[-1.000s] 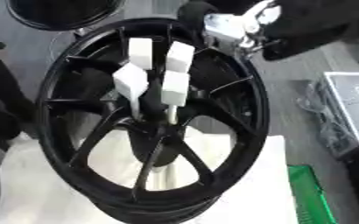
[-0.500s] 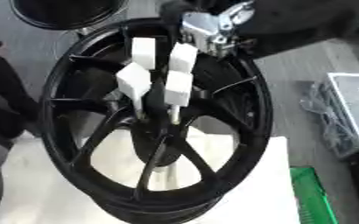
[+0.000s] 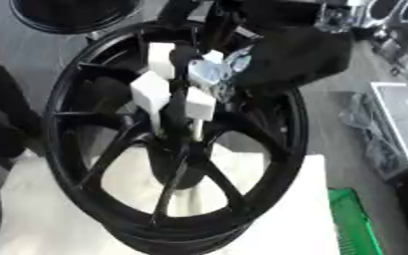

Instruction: Pull the pin out of the wheel hub.

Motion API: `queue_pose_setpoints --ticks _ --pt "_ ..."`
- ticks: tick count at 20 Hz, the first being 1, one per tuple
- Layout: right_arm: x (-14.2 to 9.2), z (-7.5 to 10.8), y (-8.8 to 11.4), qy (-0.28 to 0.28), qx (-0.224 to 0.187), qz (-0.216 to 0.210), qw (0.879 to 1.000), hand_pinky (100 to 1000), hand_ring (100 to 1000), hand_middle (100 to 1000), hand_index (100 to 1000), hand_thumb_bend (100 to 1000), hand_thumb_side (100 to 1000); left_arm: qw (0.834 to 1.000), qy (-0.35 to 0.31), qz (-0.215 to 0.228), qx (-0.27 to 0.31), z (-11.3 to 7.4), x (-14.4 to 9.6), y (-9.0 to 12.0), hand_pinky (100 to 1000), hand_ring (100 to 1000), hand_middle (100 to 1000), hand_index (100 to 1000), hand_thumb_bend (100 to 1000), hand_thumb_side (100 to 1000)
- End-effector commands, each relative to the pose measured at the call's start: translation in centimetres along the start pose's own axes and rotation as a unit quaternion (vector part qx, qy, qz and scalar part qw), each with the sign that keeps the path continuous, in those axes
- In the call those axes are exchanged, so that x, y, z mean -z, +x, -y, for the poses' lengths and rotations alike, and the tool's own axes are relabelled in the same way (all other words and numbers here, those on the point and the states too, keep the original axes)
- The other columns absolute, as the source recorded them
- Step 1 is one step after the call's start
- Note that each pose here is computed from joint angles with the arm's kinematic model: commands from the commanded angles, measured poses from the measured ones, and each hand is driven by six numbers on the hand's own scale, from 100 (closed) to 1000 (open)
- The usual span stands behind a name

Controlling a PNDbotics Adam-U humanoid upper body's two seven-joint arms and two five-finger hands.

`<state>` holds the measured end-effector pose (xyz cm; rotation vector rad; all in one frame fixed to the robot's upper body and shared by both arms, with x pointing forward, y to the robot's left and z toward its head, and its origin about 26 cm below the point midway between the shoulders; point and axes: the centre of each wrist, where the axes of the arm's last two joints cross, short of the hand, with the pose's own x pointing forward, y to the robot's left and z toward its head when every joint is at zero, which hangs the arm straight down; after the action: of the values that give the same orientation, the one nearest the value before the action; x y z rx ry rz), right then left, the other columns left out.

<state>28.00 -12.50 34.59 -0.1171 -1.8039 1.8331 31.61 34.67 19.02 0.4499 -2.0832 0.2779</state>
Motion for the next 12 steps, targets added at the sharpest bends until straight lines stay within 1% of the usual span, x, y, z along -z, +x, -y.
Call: queue_pose_setpoints --ticks 1,2,4,5,6,9,12 --pt "-0.4 0.4 0.2 -0.012 -0.015 -0.002 1.0 695 654 824 861 100 375 1.0 0.006 0.026 -0.005 -0.1 0.6 1.3 623 769 735 775 148 725" --pt "-0.4 0.3 0.2 -0.011 -0.016 -0.004 1.0 691 653 825 859 100 350 1.0 0.008 0.027 -0.006 -0.1 0.7 1.4 623 769 735 775 148 725" --pt "-0.4 0.0 0.0 -0.008 -0.019 -0.007 1.0 688 652 825 858 100 340 1.0 0.011 0.028 -0.007 -0.2 0.7 1.5 623 769 735 775 149 724" --pt "-0.3 -0.1 0.0 -0.006 -0.019 -0.009 1.0 670 637 821 855 100 206 0.999 0.011 0.029 -0.008 -0.2 0.7 1.5 623 769 735 775 150 724" --pt "-0.3 -0.2 -0.1 -0.005 -0.02 -0.011 1.0 661 629 813 853 110 159 0.999 0.011 0.03 -0.008 -0.1 0.8 1.6 623 769 735 775 150 723" --pt "-0.3 -0.5 -0.4 -0.007 -0.026 -0.023 0.999 653 623 799 849 143 174 0.999 0.01 0.031 -0.01 0.0 0.8 1.6 623 769 734 775 151 722" --pt "-0.2 -0.9 -0.6 -0.004 -0.027 -0.037 0.999 652 618 717 839 159 206 0.999 0.007 0.031 -0.011 0.1 0.8 1.7 623 766 725 774 149 724"
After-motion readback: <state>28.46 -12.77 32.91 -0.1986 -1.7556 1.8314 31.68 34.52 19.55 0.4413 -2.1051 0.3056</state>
